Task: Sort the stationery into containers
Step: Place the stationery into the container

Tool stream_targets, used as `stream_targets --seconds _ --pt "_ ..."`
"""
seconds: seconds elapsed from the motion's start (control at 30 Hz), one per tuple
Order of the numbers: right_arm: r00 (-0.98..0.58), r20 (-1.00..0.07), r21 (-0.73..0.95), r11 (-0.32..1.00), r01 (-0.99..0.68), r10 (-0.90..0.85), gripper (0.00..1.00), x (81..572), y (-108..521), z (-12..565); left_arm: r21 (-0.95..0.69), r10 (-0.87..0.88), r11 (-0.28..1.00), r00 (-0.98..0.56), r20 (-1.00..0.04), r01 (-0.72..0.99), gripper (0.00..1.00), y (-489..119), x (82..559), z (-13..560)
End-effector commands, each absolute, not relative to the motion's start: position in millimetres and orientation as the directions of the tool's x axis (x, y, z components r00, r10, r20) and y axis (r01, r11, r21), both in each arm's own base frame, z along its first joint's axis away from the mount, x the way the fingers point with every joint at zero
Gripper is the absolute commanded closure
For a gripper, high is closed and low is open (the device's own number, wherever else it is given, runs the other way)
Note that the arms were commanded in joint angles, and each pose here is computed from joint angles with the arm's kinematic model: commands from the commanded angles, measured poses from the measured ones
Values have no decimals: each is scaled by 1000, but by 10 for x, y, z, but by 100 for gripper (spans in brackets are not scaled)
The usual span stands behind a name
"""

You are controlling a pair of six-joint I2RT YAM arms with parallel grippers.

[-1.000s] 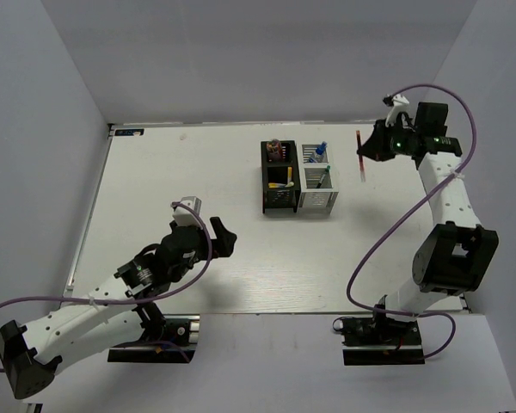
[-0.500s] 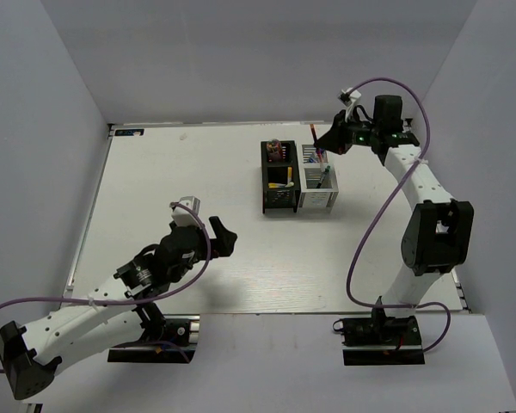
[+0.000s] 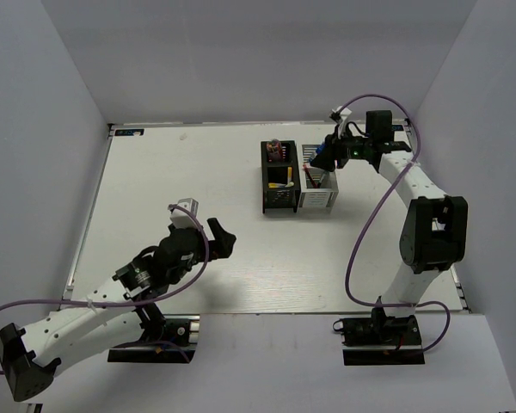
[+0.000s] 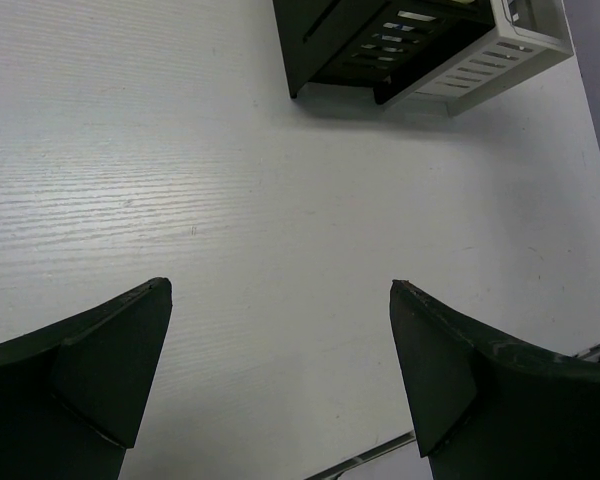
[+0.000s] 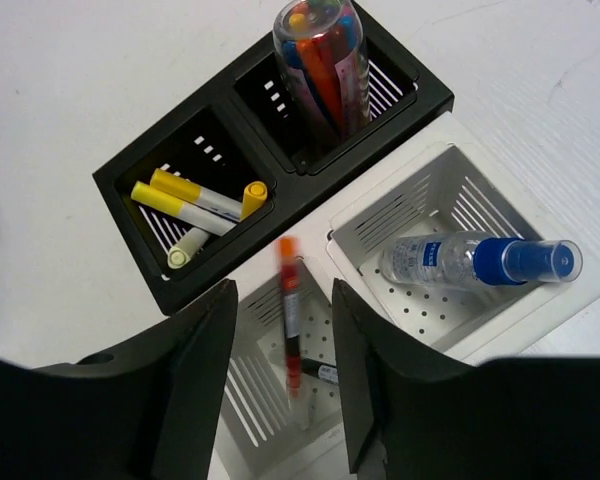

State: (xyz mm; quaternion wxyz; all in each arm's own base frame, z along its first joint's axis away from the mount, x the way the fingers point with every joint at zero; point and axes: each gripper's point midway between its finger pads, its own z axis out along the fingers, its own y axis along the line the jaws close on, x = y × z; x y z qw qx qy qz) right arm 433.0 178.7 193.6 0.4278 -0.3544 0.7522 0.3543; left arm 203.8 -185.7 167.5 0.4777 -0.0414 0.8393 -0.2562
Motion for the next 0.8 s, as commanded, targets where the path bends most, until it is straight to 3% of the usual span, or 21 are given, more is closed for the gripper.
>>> stream_targets --seconds 0.0,0.17,0.23,0.27,0.53,0.77 --pt "-319 -913 169 476 -863 -255 50 4249 1799 2096 -474 -318 864 -546 -775 171 0 -1869 2045 1643" --pt "-319 -914 149 523 -839 -252 34 4233 1723 2336 -484 -321 856 -546 -773 181 0 -1908 2052 1682" --pt "-314 -918 143 539 -830 -241 21 4129 1683 2512 -489 -327 853 -542 -774 184 0 -1917 2059 1701" --pt "-320 -915 131 570 -811 -246 10 4130 1640 2531 -482 -319 856 -540 -779 189 0 -1914 2060 1699" --pt "-511 -845 159 835 -527 -161 10 3750 1151 2431 -491 -318 840 -521 -792 233 0 -2032 2118 1779" --pt "-510 -843 68 910 -410 -167 10 3377 838 2248 -461 -271 844 -524 -807 274 0 -2140 2160 1803"
